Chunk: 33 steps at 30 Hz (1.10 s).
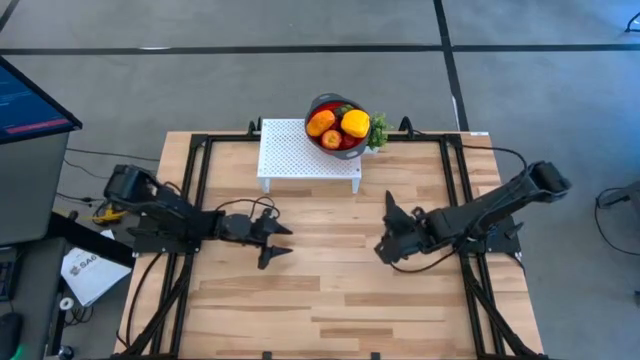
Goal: Pick & Place Fruit
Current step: Put the black knife on the shelf
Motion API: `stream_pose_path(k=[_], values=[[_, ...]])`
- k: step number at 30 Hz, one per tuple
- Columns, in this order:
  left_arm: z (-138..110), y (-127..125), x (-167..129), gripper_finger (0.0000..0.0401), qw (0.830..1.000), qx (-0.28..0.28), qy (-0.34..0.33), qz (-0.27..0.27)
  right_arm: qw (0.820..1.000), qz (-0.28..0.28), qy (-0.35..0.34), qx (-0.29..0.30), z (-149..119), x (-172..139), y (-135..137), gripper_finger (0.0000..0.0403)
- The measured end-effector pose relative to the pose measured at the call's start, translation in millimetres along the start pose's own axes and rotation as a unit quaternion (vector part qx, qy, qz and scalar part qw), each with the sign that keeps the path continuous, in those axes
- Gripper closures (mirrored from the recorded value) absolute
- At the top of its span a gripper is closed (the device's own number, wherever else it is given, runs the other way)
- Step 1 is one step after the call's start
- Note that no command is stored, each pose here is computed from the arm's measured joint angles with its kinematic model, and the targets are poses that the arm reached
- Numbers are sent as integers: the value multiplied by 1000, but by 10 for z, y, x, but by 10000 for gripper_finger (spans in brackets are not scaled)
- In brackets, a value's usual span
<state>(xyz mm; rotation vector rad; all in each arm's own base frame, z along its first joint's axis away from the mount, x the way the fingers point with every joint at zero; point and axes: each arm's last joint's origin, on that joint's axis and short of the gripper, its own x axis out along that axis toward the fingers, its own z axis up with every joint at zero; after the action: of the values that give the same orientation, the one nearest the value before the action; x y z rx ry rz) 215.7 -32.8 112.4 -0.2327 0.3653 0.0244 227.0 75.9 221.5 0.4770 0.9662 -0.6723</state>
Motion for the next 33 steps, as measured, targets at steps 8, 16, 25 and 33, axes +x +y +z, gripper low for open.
stream_pose_path(k=[8,16,25,33], values=[[-76,12,71,128,1000,-1,-4,-1,994,-102,37,29,-411,456,-11,131],[-48,4,68,128,1000,-2,-16,-5,986,-161,-23,44,-675,783,70,180],[-28,-2,69,128,1000,-4,-25,-8,983,-176,-30,37,-773,969,118,283],[-18,-5,70,128,999,-6,-30,-10,985,-174,-19,2,-807,960,125,323]])
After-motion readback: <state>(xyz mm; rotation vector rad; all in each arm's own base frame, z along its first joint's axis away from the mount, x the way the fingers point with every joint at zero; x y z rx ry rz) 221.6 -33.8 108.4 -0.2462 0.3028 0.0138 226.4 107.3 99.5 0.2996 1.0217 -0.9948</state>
